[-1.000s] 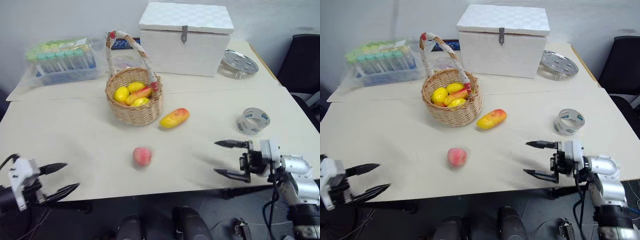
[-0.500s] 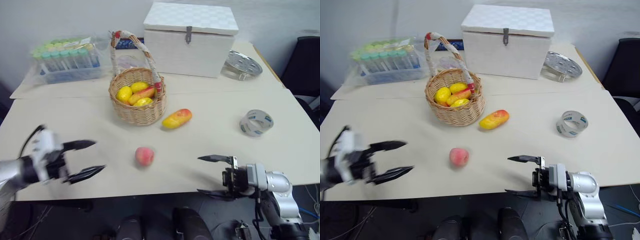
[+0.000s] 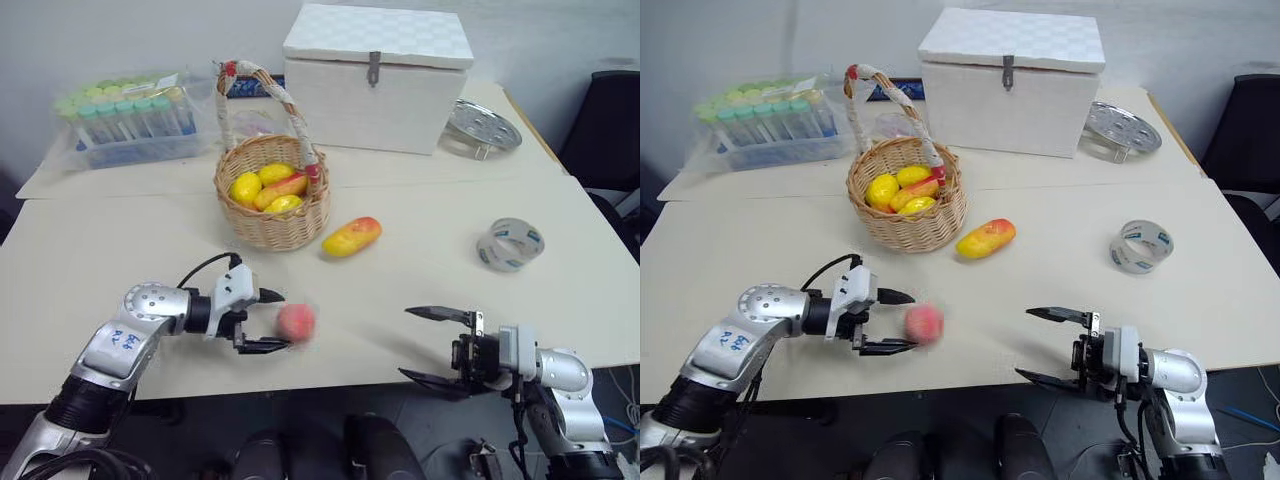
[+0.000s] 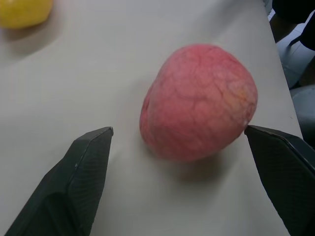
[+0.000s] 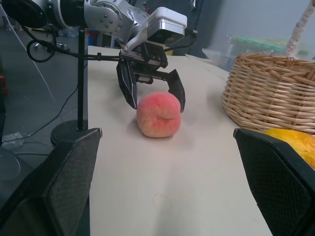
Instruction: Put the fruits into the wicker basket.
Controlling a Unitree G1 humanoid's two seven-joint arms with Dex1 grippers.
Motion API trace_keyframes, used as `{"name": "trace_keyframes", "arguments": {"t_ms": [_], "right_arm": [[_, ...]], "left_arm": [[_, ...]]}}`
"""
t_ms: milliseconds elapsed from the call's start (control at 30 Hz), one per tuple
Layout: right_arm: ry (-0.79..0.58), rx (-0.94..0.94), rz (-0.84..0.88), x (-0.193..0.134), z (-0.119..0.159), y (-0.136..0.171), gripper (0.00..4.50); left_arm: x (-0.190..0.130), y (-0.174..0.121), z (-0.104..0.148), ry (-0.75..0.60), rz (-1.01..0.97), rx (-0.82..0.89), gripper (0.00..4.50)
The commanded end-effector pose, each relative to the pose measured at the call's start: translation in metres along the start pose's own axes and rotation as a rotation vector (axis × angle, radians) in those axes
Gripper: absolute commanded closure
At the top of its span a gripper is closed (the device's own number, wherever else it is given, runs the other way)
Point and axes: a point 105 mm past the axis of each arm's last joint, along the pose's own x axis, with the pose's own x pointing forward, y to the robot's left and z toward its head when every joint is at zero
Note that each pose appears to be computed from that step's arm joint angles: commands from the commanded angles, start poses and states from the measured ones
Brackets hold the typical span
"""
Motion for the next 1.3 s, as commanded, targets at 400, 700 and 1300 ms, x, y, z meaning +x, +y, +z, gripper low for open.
{"name": "trace_keyframes", "arguments": {"t_ms": [400,700,1300], "right_arm": [[-0.042,-0.015,-0.136,-0.003,0.015,-0.011,0.0],[-0.046,-0.009,-0.176,-0.008,0.012,-0.017,0.0],[-0.026,-0.026,-0.114,0.0,0.021,-0.023,0.0]], "left_arm": [[-0.05,0.009,0.024,-0.157,0.137,0.005,3.92],[-0.103,0.008,0.049,-0.249,0.209,0.0,3.92],[-0.009,0.004,0.032,-0.142,-0.144,0.312,0.38]]}}
